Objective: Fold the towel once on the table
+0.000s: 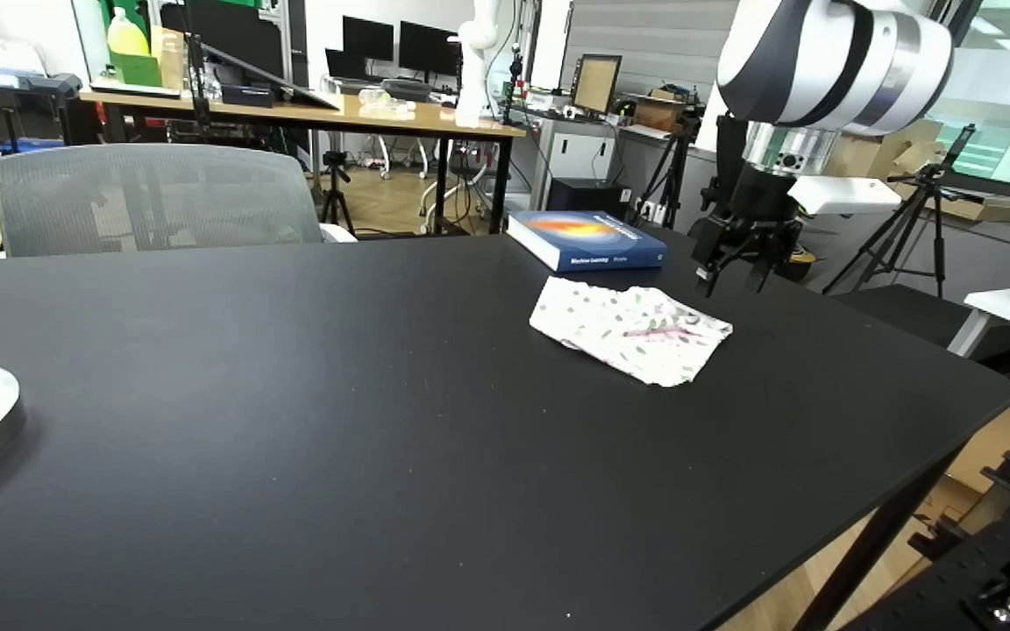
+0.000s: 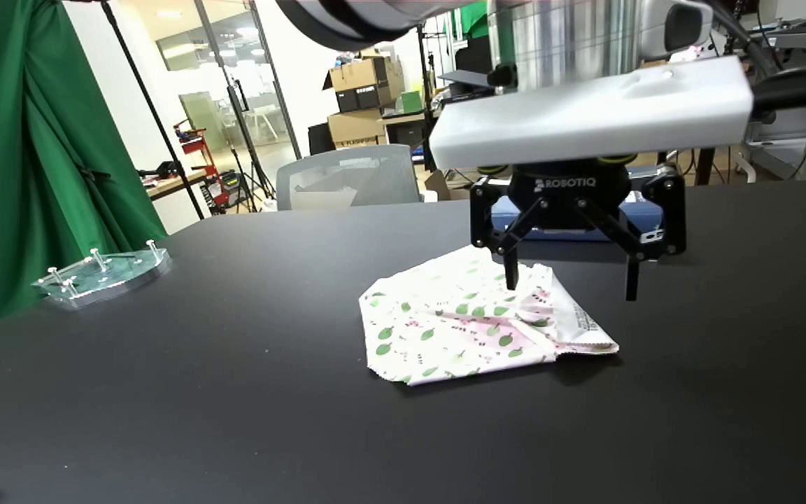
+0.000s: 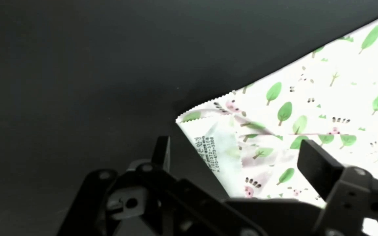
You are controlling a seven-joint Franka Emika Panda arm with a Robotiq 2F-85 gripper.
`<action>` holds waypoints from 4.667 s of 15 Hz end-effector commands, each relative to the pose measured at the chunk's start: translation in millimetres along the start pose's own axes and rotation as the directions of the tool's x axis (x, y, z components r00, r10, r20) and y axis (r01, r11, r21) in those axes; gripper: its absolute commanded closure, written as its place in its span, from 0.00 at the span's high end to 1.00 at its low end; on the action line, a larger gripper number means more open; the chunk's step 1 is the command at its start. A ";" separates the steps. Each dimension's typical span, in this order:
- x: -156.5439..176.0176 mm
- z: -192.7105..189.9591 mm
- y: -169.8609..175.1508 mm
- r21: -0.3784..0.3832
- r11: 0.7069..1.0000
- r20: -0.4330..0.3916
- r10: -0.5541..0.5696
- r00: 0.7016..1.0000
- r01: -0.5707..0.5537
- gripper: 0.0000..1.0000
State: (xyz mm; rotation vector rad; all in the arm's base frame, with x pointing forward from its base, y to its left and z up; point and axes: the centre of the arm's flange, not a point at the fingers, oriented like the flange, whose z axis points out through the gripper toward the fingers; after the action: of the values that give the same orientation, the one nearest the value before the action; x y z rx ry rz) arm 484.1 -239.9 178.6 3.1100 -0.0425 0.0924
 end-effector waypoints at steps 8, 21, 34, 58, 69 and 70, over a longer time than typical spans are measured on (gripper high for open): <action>26.1 30.6 12.4 -0.045 0.999 -0.035 -0.003 0.999 0.001 1.00; 38.8 40.2 8.5 -0.030 0.999 -0.041 -0.016 0.999 0.015 0.12; 34.6 46.3 5.6 -0.013 0.999 0.009 -0.044 0.999 0.044 0.46; 32.1 23.8 -2.8 0.005 0.995 0.008 -0.096 0.995 0.096 0.00; 22.6 -47.9 -85.6 0.087 0.965 -0.024 -0.244 0.969 0.246 0.00; 18.3 -46.4 -95.4 0.098 0.961 -0.013 -0.257 0.966 0.257 0.00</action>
State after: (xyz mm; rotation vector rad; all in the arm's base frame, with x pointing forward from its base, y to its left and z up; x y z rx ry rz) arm 521.5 -165.8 212.6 3.1611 0.3189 0.1199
